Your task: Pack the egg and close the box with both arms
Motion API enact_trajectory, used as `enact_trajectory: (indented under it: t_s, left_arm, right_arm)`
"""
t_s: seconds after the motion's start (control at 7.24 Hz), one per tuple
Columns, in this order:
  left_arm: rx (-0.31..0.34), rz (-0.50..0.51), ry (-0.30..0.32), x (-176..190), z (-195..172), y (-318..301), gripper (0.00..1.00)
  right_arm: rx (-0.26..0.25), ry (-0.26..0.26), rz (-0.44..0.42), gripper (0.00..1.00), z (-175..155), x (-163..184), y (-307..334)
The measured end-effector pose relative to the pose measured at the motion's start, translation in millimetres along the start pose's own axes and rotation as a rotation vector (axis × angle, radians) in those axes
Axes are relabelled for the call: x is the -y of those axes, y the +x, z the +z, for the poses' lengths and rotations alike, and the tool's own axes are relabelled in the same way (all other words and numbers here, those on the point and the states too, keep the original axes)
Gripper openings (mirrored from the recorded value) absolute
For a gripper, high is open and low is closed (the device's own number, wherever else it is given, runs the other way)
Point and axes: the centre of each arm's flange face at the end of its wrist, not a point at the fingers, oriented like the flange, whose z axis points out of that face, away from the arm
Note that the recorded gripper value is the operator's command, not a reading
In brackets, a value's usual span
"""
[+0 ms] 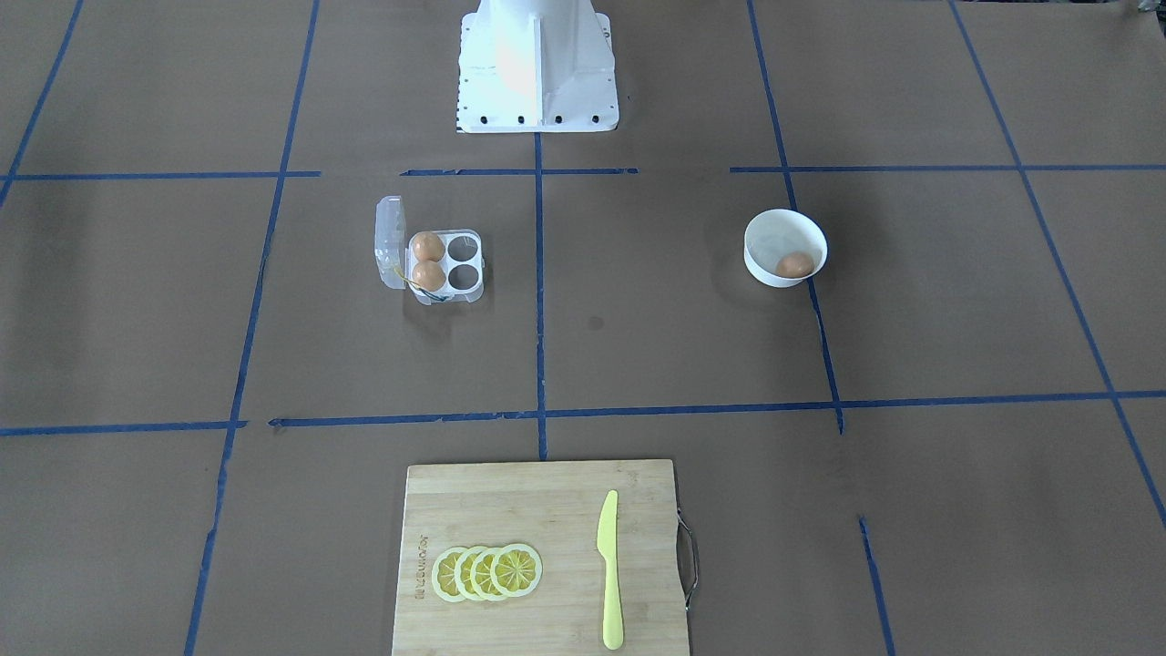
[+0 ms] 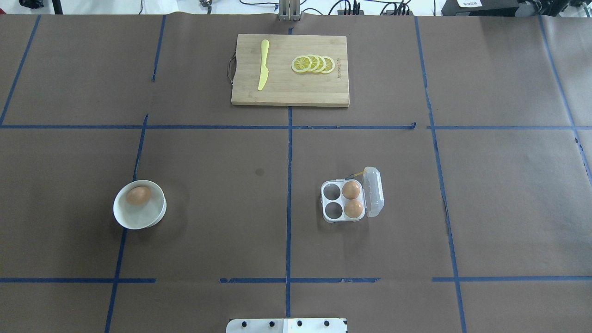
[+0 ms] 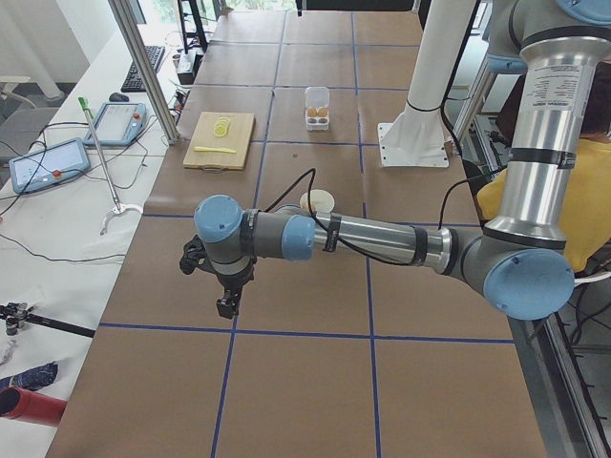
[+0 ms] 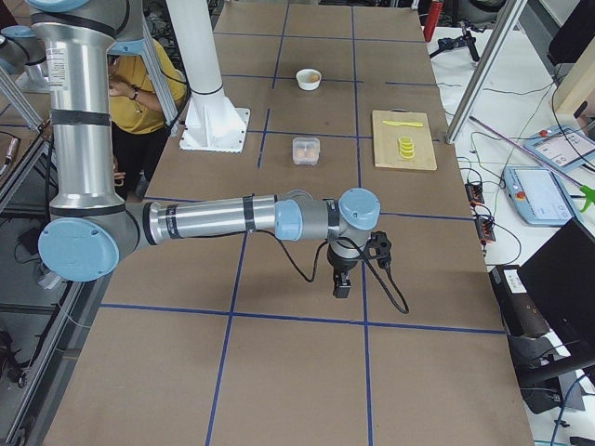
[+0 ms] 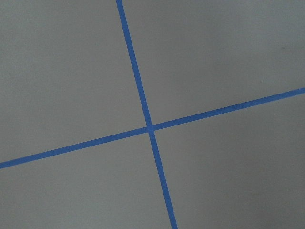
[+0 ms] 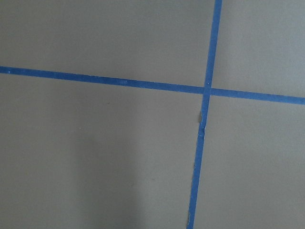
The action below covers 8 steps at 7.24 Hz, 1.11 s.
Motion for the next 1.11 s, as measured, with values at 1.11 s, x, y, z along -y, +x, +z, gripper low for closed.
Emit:
enact_trajectory:
  t_s: [1.11]
  left_arm:
    - [-0.104, 0.125, 0.037, 14.4, 10.6, 56.0, 1.00]
  right_arm:
    - [0.007, -0.020, -0.013, 1.00, 10.3, 7.5, -15.4]
